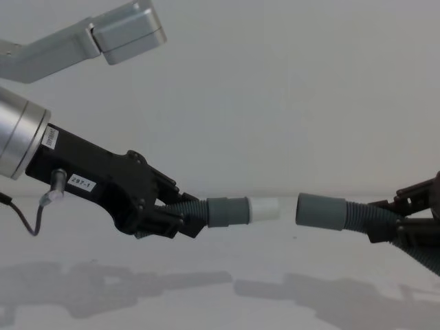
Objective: Use both hands to pick up one end of the pipe from the table, align the ends, and insert them.
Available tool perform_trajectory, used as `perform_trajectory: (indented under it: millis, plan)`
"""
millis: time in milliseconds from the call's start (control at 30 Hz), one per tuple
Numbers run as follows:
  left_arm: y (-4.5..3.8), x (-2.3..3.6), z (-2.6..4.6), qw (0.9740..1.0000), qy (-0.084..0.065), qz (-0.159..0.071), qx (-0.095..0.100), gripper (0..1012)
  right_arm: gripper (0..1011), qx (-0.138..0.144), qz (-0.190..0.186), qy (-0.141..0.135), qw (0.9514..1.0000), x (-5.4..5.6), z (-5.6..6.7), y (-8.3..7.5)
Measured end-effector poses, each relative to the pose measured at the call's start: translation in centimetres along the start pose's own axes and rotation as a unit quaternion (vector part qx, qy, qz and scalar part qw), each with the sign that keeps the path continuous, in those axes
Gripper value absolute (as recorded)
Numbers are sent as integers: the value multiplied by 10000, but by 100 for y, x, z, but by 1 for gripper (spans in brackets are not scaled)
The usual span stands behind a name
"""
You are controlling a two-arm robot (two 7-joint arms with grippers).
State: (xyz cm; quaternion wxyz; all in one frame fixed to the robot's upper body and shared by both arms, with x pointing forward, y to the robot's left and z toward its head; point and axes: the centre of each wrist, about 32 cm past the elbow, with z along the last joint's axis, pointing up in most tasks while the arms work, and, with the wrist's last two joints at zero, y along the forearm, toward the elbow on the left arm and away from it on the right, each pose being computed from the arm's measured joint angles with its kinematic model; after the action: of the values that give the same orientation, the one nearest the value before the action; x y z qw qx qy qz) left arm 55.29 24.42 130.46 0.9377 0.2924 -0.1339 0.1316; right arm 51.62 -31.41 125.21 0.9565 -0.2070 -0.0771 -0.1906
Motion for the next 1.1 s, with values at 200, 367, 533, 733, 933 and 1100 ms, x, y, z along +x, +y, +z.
perform_trajectory:
  millis: [200, 367, 533, 733, 933, 1100]
  plan:
    - [-11, 18, -1, 10000, -14, -34, -16, 319, 274, -31, 11, 10, 10000, 2, -1, 2]
    - [-18, 33, -4, 10000, -22, -54, -25, 319, 274, -52, 7, 31, 10000, 9, -8, 5]
    - [-22, 51, -9, 10000, -26, -71, -25, 319, 274, -73, -1, 47, 10000, 19, -16, 9]
    - [-23, 69, -16, 10000, -26, -77, -18, 319, 274, -96, -7, 70, 9999, 36, -28, 22]
    - [-23, 89, -22, 10000, -22, -80, -10, 319, 274, -106, -15, 85, 9999, 50, -36, 36]
    - [-29, 106, -28, 10000, -14, -88, -8, 319, 274, -111, -29, 90, 9999, 64, -42, 50]
